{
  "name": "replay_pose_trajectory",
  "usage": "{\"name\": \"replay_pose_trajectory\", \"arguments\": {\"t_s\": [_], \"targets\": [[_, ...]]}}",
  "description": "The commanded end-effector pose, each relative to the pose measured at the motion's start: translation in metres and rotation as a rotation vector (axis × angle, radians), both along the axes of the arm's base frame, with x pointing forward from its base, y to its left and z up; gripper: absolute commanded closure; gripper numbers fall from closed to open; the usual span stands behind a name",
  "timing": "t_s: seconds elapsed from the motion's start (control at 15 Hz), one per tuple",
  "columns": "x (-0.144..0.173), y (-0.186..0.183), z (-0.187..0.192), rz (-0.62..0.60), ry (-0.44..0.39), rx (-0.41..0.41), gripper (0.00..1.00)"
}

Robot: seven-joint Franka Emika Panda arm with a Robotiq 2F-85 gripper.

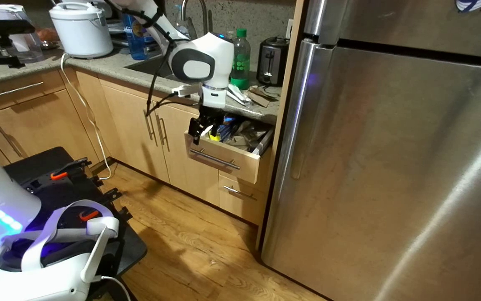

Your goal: Open the first top drawer

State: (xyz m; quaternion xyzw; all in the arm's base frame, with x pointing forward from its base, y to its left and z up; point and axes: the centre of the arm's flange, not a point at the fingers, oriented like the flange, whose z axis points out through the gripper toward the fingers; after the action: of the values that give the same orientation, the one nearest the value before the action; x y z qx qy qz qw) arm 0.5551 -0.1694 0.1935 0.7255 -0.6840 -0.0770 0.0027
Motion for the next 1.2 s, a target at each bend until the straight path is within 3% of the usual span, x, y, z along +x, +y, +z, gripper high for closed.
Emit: {"name": "replay_pose_trajectory", "arguments": {"t_s": [0.0,0.33,0.53,0.8,1.13], "targets": [[0.0,-0.001,0.026,-0.016,-0.036,-0.003,0.0],[0.044,0.003,0.064,-0.042,-0.167,-0.068,0.0],[0.079,0.013,0.078,-0.031,-0.133,-0.096,0.0],[0.079,0.026,0.068,-0.009,-0.073,-0.149,0.0],[0.056,0.013,0.055,0.028,-0.041,-0.172,0.0]]}}
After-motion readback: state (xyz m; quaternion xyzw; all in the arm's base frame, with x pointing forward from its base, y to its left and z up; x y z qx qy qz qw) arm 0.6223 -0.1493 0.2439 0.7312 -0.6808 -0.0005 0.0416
